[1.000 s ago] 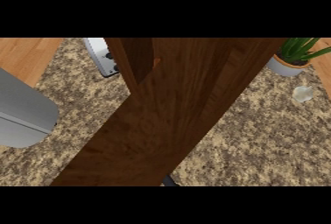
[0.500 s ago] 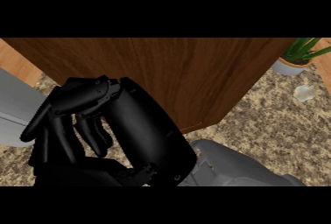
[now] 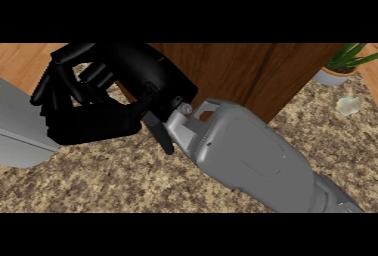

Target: Pick up the wine, place it into the cabinet and close the cabinet

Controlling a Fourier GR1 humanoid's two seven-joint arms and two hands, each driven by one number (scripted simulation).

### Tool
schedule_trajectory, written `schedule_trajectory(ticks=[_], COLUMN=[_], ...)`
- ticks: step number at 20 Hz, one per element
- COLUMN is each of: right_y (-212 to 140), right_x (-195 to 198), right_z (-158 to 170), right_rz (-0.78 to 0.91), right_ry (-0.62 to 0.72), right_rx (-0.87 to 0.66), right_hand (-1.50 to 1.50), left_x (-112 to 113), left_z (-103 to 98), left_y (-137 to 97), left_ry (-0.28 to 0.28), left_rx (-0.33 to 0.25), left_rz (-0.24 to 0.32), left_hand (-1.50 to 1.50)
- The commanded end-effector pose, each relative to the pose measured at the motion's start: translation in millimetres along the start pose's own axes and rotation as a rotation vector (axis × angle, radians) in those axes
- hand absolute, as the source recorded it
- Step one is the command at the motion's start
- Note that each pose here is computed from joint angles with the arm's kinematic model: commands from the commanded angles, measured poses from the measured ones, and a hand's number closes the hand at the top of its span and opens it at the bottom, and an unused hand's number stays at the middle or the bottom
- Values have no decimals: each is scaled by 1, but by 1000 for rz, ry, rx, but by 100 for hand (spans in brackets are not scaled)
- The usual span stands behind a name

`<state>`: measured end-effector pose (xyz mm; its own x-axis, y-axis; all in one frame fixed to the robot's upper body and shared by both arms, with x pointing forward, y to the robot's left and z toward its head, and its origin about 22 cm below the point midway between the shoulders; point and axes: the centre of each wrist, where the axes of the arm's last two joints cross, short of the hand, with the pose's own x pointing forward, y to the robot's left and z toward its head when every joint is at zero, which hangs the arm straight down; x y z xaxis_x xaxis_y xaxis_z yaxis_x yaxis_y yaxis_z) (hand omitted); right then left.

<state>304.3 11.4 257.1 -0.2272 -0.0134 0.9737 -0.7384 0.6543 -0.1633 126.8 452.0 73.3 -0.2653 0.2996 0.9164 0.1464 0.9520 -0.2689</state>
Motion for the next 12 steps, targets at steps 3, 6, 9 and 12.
schedule_trajectory(ticks=[3, 6, 9, 12], right_y=[-5, -16, -24, -38], right_x=[-23, -33, -53, -53], right_z=[-16, -30, -37, -45], right_rz=[-1, -24, -54, -132], right_ry=[209, 294, 326, 335], right_rx=[374, 435, 485, 477], right_hand=[150, 150, 150, 150], left_x=[-2, 12, 3, 4], left_z=[2, 2, 1, 10], left_y=[3, 6, 6, 4], left_ry=[-31, -30, -52, -35], left_rx=[-42, -42, -24, -35], left_rz=[55, 51, 39, 51], left_hand=[-150, -150, -150, -150])
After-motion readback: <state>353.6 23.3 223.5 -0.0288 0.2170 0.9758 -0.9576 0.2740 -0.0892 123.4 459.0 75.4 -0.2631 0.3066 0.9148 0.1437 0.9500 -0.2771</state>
